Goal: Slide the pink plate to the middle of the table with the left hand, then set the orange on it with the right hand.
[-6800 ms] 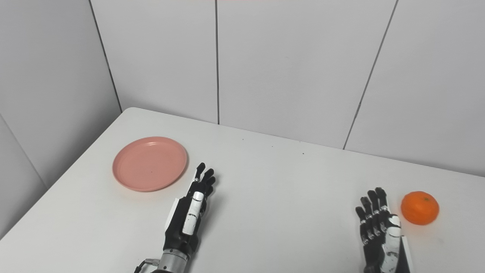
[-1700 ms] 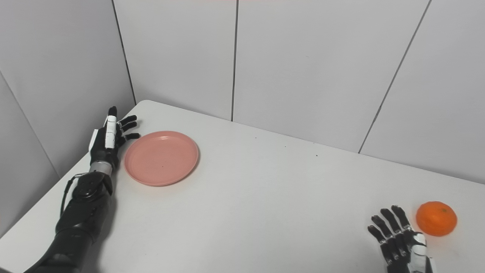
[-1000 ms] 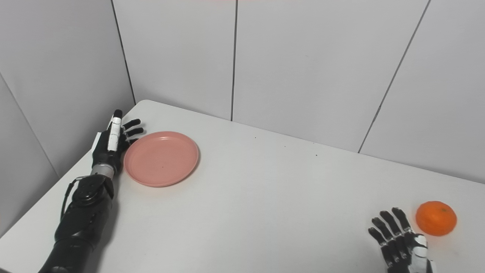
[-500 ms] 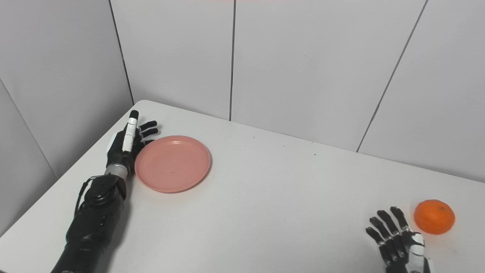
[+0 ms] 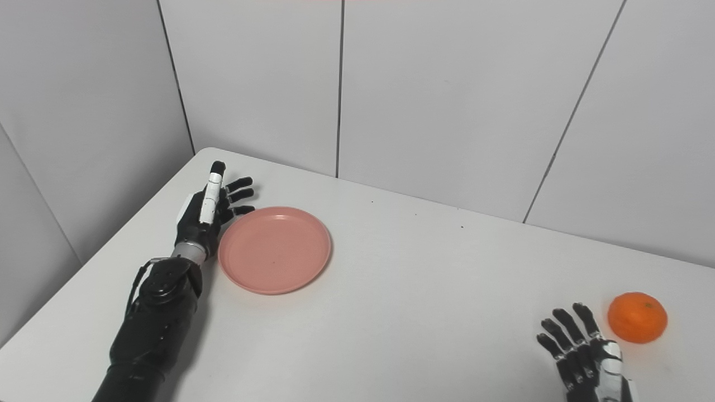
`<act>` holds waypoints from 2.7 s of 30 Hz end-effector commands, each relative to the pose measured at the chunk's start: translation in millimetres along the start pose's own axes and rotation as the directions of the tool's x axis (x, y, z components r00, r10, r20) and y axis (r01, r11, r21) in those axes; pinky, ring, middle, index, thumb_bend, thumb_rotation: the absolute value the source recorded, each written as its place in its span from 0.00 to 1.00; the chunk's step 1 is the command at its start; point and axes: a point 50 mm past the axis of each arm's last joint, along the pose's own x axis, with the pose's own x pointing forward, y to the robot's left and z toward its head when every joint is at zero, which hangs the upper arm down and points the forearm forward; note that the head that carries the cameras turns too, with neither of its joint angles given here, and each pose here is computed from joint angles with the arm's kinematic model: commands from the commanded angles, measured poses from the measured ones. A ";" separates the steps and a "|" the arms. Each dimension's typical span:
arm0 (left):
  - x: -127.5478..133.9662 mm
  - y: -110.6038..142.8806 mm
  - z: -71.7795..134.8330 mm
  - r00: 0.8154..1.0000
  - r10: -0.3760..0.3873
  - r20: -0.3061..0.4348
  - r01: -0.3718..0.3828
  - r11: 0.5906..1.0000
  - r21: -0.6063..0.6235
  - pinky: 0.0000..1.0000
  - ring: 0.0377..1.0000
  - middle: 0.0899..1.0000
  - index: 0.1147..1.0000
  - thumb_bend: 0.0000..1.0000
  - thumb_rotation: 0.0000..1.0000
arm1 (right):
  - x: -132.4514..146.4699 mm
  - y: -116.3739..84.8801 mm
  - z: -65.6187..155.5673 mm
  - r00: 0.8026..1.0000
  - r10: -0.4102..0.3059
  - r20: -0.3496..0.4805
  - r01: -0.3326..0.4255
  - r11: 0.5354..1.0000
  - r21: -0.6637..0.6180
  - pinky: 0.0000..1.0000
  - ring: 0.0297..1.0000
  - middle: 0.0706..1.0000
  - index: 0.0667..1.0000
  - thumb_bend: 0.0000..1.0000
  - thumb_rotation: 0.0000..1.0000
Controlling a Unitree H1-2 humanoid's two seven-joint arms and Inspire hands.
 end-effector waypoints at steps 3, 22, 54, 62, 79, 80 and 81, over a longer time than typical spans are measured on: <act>5.4 -4.0 14.8 0.999 -0.034 0.035 0.033 0.999 0.029 0.62 0.79 0.83 1.00 0.83 0.94 | -27.9 -0.8 -31.7 0.991 -0.033 -0.131 0.038 0.998 0.043 0.81 0.82 0.83 0.88 0.69 0.93; -11.1 -28.1 10.4 0.994 -0.094 -0.053 0.096 0.994 0.046 0.59 0.78 0.81 1.00 0.75 0.94 | -28.9 0.6 -30.0 0.991 -0.030 -0.130 0.035 0.999 0.034 0.79 0.80 0.82 0.87 0.70 0.92; -38.0 -102.6 -18.5 0.991 -0.105 -0.086 0.114 0.988 0.106 0.86 0.87 0.86 1.00 0.74 1.00 | -30.0 16.0 -29.2 0.992 -0.016 -0.127 0.018 1.000 0.008 0.75 0.79 0.81 0.87 0.72 0.93; -45.6 -123.0 -18.3 0.984 -0.149 -0.098 0.159 0.983 0.093 0.84 0.93 0.95 1.00 0.74 0.99 | -29.1 20.7 -29.9 0.992 -0.003 -0.126 0.004 1.000 0.013 0.75 0.78 0.81 0.87 0.72 0.92; -55.0 -153.4 -17.1 0.967 -0.225 -0.120 0.231 0.972 0.034 0.87 0.96 0.95 1.00 0.70 1.00 | -28.2 35.2 -34.1 0.993 -0.009 -0.121 0.009 1.000 -0.004 0.73 0.76 0.79 0.85 0.73 0.88; -56.3 -156.9 -18.0 0.965 -0.231 -0.124 0.236 0.971 0.029 0.88 0.96 0.95 1.00 0.70 1.00 | -28.4 35.6 -34.0 0.992 -0.010 -0.122 0.009 1.000 -0.002 0.73 0.77 0.79 0.86 0.72 0.88; -57.0 -159.2 -18.4 0.964 -0.234 -0.127 0.239 0.971 0.025 0.88 0.96 0.95 1.00 0.71 1.00 | -28.4 35.9 -33.8 0.992 -0.009 -0.122 0.009 1.000 -0.001 0.73 0.77 0.79 0.86 0.72 0.88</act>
